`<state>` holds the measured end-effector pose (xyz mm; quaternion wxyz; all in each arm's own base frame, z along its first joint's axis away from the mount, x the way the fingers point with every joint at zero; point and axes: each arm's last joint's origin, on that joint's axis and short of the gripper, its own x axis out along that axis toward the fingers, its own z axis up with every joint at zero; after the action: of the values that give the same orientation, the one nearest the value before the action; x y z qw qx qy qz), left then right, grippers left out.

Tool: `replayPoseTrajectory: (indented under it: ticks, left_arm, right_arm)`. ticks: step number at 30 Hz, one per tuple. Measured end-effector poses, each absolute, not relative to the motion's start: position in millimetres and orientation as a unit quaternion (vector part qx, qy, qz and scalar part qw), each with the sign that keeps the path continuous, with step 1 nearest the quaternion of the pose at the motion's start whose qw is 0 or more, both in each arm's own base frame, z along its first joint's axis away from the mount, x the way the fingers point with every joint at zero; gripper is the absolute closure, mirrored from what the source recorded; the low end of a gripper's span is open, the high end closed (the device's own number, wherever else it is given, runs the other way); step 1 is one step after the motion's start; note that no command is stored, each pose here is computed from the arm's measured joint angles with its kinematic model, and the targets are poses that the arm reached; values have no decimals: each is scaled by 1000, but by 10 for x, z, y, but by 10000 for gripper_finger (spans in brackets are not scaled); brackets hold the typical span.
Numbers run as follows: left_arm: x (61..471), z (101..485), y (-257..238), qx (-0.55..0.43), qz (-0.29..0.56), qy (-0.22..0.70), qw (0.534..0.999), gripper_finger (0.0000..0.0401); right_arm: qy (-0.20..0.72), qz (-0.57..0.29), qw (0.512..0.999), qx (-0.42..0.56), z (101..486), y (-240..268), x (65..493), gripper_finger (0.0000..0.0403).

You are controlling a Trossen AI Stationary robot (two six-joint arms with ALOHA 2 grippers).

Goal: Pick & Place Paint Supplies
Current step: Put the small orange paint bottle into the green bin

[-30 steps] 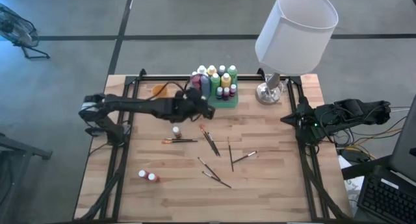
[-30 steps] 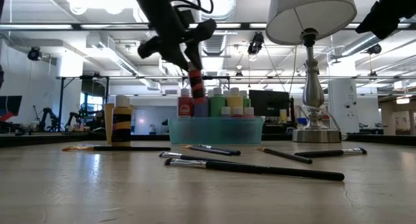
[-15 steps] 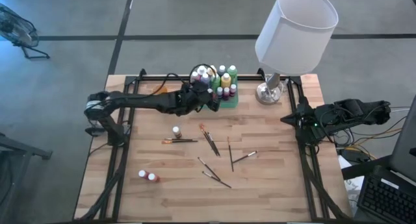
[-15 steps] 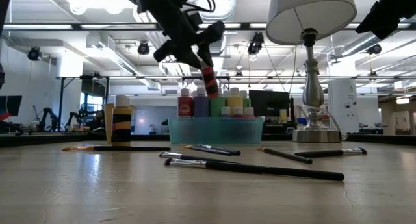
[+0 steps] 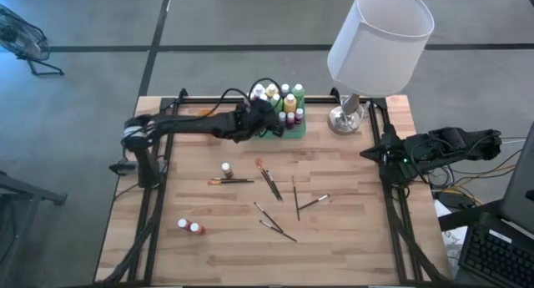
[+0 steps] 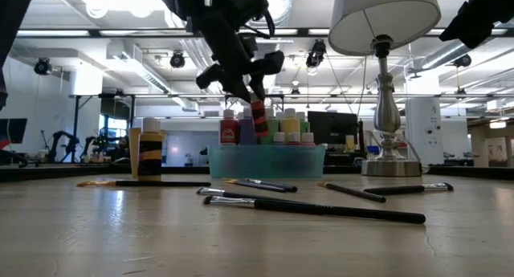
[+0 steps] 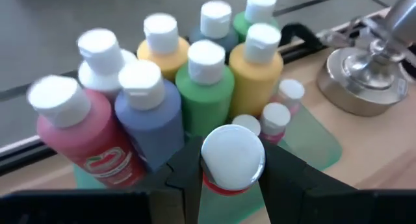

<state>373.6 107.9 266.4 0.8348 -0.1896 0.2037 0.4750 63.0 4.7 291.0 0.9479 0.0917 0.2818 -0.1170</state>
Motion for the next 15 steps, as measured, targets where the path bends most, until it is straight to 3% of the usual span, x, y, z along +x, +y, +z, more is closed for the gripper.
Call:
replayPoseTrajectory:
  ticks: [15]
  left_arm:
    - [3847, 2361, 1323, -200, 485, 222, 822, 275]
  right_arm:
    - [282, -117, 948, 92, 2909, 47, 630, 394]
